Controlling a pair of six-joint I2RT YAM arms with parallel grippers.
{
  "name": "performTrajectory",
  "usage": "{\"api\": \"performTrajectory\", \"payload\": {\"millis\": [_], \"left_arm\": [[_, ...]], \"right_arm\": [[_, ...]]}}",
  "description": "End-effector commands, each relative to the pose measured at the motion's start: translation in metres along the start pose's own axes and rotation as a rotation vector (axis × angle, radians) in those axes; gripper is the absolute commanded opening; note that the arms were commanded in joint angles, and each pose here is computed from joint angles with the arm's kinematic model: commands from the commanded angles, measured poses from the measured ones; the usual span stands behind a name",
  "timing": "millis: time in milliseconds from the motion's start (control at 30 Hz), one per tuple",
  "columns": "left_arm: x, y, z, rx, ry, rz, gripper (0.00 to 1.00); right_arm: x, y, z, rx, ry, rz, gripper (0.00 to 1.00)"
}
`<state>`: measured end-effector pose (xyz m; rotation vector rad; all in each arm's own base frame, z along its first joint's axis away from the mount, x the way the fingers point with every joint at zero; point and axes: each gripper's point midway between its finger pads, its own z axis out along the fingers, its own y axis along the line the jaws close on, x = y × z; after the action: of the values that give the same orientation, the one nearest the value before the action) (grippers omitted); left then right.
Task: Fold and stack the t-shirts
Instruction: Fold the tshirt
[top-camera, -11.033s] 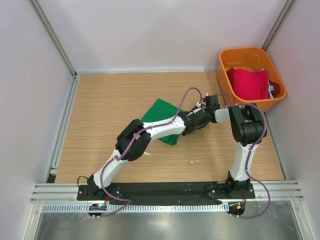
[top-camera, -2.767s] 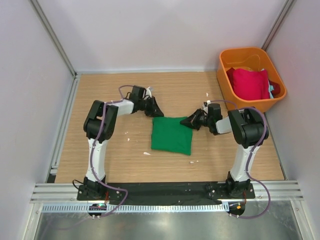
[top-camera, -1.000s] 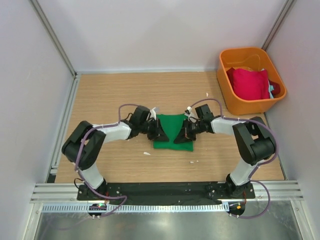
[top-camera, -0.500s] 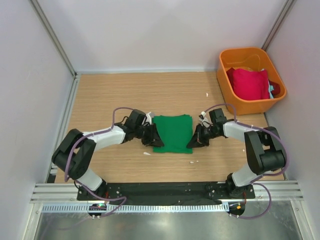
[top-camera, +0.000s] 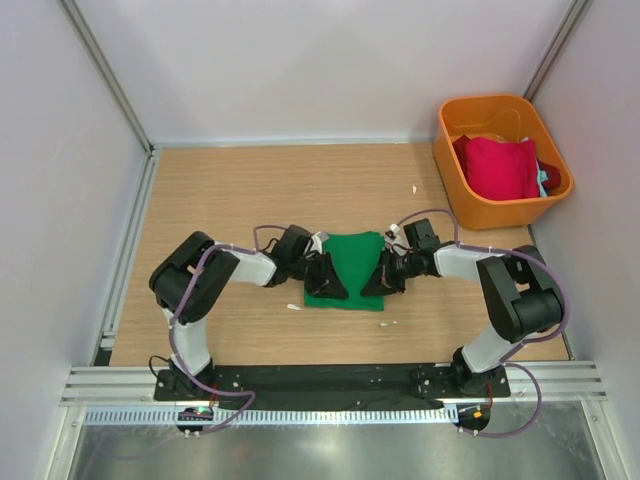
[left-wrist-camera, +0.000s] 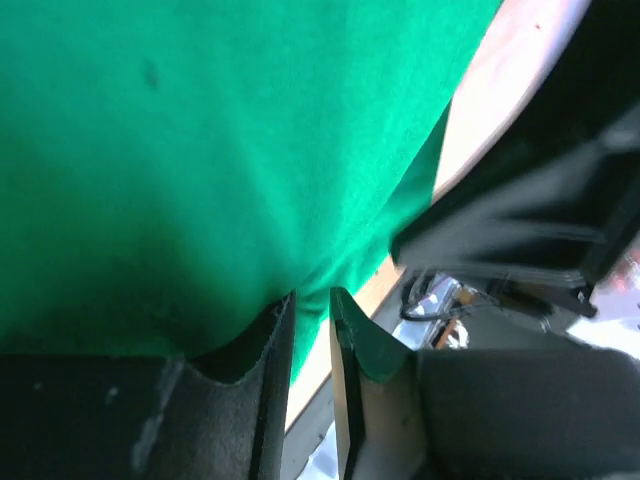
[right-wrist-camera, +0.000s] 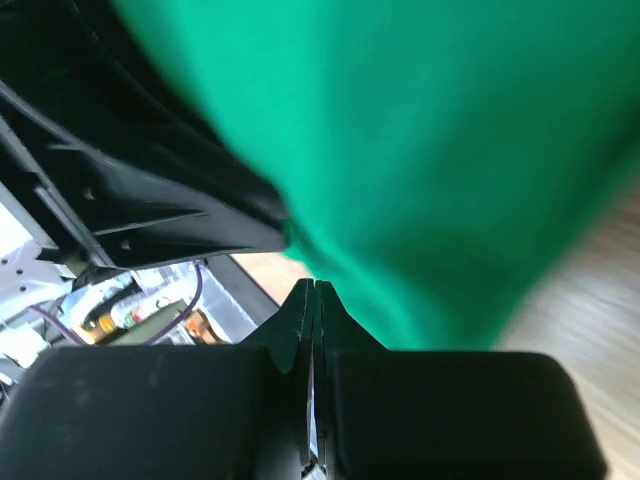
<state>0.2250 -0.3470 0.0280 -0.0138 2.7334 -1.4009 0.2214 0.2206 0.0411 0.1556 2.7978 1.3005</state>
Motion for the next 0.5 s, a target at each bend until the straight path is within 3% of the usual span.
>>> {"api": "performTrajectory", "payload": {"millis": [0, 200, 233, 367, 467], "left_arm": [[0.003, 0.008, -0.001, 0.008, -0.011, 0.026, 0.23], [0.02, 0.012, -0.025, -0.052, 0.009, 0.085, 0.26], [0.019, -0.002, -0.036, -0.032, -0.011, 0.115, 0.28], [0.024, -0.016, -0.067, -0.065, -0.034, 0.17, 0.39], [0.026, -0.016, -0.079, -0.039, -0.026, 0.174, 0.41]], "right_arm": [[-0.004, -0.022, -0.006, 0.008, -0.032, 0.04, 0.01], [0.016, -0.058, -0.024, 0.089, -0.007, 0.091, 0.01], [0.014, -0.058, -0.027, 0.098, -0.017, 0.082, 0.02], [0.0, -0.044, -0.039, 0.116, -0.067, 0.051, 0.01], [-0.016, -0.021, -0.049, 0.077, -0.108, 0.028, 0.01]]}}
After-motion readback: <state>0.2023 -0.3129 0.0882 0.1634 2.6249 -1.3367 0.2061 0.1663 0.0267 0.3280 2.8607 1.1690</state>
